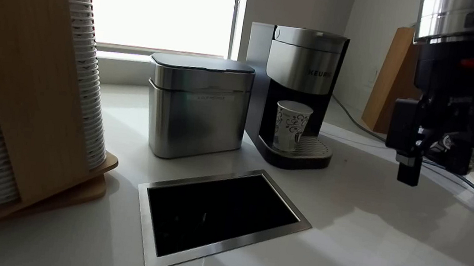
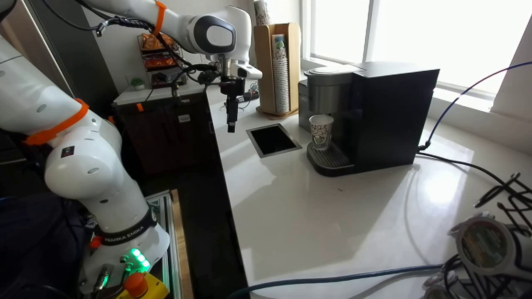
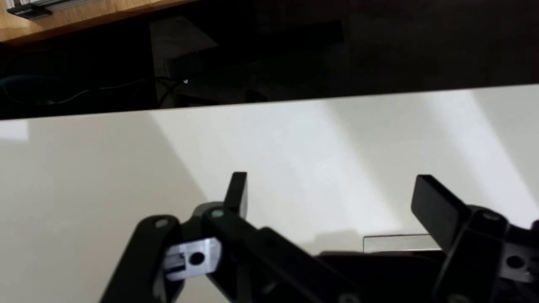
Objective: Open the storage bin
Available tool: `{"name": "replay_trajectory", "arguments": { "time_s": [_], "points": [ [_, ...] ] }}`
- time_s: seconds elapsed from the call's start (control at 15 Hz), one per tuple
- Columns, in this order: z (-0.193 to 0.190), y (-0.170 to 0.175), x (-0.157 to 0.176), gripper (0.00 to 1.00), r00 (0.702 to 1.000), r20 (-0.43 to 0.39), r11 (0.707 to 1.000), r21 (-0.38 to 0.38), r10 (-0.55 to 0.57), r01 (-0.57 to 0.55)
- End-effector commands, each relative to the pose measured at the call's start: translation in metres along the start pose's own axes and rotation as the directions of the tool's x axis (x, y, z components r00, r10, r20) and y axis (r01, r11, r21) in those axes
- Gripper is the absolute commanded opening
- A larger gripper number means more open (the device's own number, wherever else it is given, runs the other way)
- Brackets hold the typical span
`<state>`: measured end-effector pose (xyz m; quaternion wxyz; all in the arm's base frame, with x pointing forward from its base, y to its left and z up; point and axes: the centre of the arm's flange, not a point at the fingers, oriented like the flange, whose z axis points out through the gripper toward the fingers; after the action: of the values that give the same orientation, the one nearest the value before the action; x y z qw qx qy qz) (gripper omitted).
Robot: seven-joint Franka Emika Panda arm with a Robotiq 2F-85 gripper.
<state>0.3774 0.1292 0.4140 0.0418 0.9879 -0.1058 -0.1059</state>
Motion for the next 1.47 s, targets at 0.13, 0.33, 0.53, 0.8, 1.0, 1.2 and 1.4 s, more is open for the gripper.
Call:
{"name": "replay_trajectory", "arguments": {
  "time_s": [0.13,0.33,0.53,0.8,1.0,1.2,1.4],
  "points": [
    [0.0,0.0,0.0,1.0,1.0,0.0,1.0,0.0,0.0,0.0],
    [0.0,0.0,0.0,1.0,1.0,0.0,1.0,0.0,0.0,0.0],
    [0.0,0.0,0.0,1.0,1.0,0.0,1.0,0.0,0.0,0.0],
    [0.0,0.0,0.0,1.0,1.0,0.0,1.0,0.0,0.0,0.0],
    [-0.007,-0.002,0.007,1.0,0.998,0.01,0.998,-0.016,0.069,-0.068],
    [-0.033,0.0,0.023,1.0,0.969,0.011,0.969,0.014,0.248,-0.248],
    [-0.066,-0.007,0.041,1.0,0.926,0.02,0.919,0.115,0.377,-0.377]
  ]
}}
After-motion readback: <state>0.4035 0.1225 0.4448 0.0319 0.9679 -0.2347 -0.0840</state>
